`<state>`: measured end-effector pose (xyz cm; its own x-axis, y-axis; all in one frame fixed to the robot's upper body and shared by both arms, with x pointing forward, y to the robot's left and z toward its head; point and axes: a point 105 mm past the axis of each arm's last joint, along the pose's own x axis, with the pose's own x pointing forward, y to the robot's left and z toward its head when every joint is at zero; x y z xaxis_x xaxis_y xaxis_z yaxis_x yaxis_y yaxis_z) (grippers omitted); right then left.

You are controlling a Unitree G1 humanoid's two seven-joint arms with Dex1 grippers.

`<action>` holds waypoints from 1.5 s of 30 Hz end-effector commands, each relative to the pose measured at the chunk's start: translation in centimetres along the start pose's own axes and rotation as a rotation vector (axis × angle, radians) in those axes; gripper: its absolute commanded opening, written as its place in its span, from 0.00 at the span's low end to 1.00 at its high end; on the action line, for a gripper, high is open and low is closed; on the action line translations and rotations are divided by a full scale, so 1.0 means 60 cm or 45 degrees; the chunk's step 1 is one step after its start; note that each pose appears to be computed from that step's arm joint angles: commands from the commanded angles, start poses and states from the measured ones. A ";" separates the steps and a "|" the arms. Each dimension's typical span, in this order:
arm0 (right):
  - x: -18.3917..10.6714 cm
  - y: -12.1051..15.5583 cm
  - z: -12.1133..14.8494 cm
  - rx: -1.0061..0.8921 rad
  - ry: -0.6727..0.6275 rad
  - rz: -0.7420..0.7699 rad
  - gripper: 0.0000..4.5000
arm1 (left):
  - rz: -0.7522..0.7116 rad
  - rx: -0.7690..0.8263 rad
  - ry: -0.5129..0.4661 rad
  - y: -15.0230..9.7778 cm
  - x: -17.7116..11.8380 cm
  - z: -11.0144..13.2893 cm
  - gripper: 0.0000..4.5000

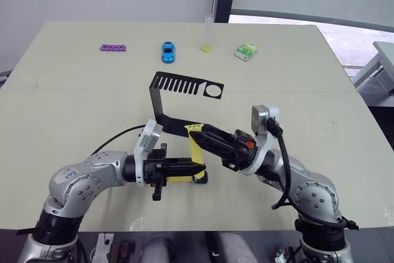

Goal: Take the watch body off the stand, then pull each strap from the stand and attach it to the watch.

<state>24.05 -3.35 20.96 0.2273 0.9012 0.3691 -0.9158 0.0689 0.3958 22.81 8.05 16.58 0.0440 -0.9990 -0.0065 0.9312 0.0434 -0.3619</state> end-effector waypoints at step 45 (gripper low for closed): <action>-0.013 0.017 0.033 -0.175 -0.019 0.075 0.00 | 0.158 0.399 -0.026 -0.012 -0.048 0.029 0.87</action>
<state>24.16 -3.97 21.34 0.2071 0.9024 0.3778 -0.9304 0.0622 0.3613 22.76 9.88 17.07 0.1404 -0.9898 -0.0244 0.9783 0.1425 -0.1506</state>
